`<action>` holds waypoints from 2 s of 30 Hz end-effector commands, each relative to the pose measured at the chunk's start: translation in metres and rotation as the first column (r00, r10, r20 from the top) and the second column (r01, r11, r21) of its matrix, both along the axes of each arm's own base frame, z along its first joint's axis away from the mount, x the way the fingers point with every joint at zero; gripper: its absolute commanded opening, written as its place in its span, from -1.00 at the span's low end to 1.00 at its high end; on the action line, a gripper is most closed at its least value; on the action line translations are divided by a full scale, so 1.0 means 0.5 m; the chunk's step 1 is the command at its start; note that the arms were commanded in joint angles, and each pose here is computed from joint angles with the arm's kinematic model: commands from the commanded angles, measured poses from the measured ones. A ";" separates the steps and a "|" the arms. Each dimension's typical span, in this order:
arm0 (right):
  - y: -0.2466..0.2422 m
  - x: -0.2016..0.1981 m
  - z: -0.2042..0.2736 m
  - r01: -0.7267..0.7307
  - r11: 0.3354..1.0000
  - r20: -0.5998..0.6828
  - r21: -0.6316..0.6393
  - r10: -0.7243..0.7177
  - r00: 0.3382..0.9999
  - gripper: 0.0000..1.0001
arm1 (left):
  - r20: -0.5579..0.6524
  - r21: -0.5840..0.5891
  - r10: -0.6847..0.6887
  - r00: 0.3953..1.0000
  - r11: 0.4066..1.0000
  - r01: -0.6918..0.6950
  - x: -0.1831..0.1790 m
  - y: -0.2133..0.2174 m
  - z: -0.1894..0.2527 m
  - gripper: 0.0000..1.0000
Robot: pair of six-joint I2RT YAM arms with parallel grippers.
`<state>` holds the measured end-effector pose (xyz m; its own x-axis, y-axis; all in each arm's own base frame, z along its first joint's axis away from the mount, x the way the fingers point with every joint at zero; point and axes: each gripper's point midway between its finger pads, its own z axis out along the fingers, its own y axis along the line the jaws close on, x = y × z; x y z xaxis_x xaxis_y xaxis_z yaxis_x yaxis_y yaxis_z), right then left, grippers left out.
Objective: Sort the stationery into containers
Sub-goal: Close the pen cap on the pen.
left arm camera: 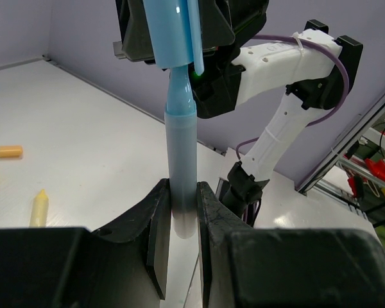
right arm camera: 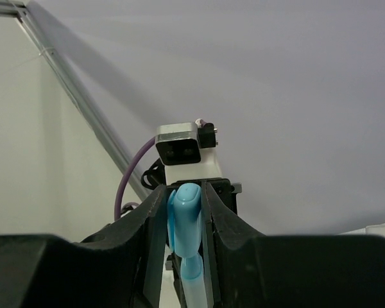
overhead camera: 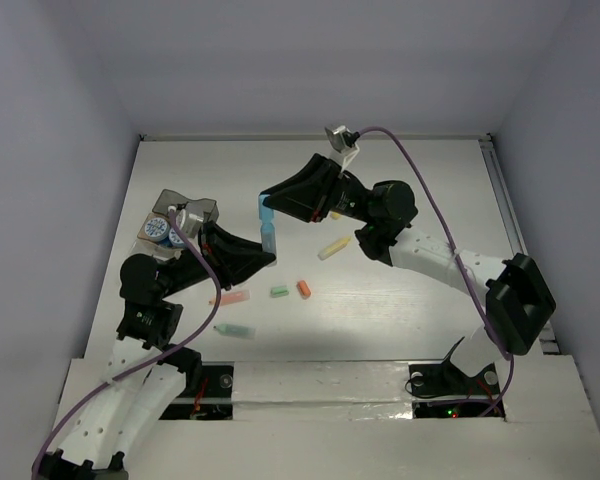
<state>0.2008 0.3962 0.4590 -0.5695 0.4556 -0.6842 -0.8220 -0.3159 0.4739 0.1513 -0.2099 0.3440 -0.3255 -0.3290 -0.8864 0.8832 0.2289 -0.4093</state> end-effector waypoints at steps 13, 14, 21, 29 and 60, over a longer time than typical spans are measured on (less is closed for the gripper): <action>-0.001 -0.026 -0.047 -0.058 0.997 0.031 -0.052 0.060 0.998 -1.00 | 0.096 -0.036 0.019 0.995 0.999 -0.015 -0.005 0.009 0.037 -1.00; 0.002 -0.025 -0.057 -0.064 0.996 0.025 -0.062 0.066 0.998 -1.00 | 0.097 -0.040 0.018 0.995 0.999 -0.014 -0.007 0.009 0.040 -1.00; 0.014 -0.044 -0.093 -0.096 0.991 0.029 -0.097 0.100 0.995 -1.00 | 0.129 -0.080 0.026 0.991 0.997 -0.016 -0.016 0.014 0.077 -1.00; 0.011 -0.071 -0.144 -0.116 0.984 0.027 -0.133 0.120 0.992 -1.00 | 0.176 -0.154 0.041 0.984 0.988 -0.014 -0.033 0.024 0.139 -1.00; 0.054 -0.218 -0.472 -0.250 0.834 -0.212 -0.492 0.164 0.963 -1.00 | 0.265 -0.250 0.112 0.958 0.967 -0.044 -0.020 0.036 0.337 -1.00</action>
<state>0.1918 0.3838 0.4032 -0.5151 0.5986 -0.6135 -0.8281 -0.1627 0.5364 0.1406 -0.2215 0.3543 -0.5952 -0.2066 -0.7765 0.7702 0.1290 -0.6247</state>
